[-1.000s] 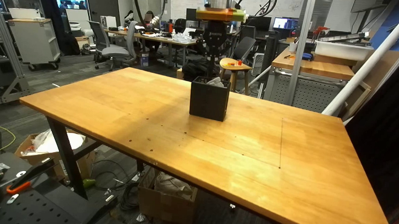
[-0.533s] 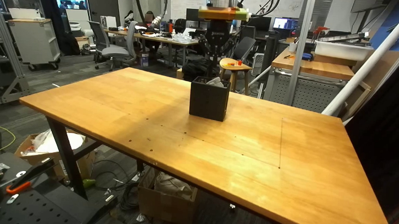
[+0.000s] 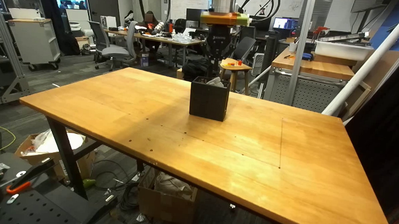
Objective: Put the white towel in the black box
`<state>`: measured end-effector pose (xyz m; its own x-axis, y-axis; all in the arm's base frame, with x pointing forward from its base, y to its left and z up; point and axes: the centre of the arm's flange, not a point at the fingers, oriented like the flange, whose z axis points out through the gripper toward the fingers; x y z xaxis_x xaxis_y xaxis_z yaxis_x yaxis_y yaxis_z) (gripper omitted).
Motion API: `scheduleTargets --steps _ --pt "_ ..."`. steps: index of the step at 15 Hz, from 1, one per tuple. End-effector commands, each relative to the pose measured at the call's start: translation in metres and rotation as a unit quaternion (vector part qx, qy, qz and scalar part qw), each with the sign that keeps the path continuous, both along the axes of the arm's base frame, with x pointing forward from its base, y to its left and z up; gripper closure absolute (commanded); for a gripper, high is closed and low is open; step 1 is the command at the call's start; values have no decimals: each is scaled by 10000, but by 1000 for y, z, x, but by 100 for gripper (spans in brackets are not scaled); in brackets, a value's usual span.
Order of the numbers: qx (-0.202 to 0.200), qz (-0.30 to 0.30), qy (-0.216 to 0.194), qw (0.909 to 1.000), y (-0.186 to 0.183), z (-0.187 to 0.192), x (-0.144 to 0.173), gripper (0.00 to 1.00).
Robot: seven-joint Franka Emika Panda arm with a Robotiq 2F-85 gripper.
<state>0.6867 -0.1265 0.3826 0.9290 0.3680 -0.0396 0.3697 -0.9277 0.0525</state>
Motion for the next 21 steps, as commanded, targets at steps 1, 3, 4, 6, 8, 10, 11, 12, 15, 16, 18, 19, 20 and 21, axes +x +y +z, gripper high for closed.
scheduleTargets --steps 1,3,4,6,8,10,11,12,15,16,18,19,20,21 --pt "66 31 18 10000 -5 -6 16 100" --pt "100 12 54 9999 -7 -14 15 100" --pt "108 1 74 9999 -8 -18 15 100" --pt "125 -21 113 9999 -10 -25 15 100" --pt "148 -36 139 9998 -12 -31 18 100" --pt "179 -53 153 9997 -14 -36 22 100" --pt "205 -59 160 9996 -14 -40 24 100" --pt "229 -68 174 9996 -14 -44 26 100" --pt "317 -102 218 9992 -15 -59 30 100" --pt "343 -122 231 9991 -15 -64 30 100" --pt "414 -179 262 9986 -18 -74 28 100" --pt "454 -222 270 9984 -20 -79 26 100" --pt "481 -256 267 9982 -22 -81 25 100" --pt "510 -296 254 9979 -24 -82 25 100"
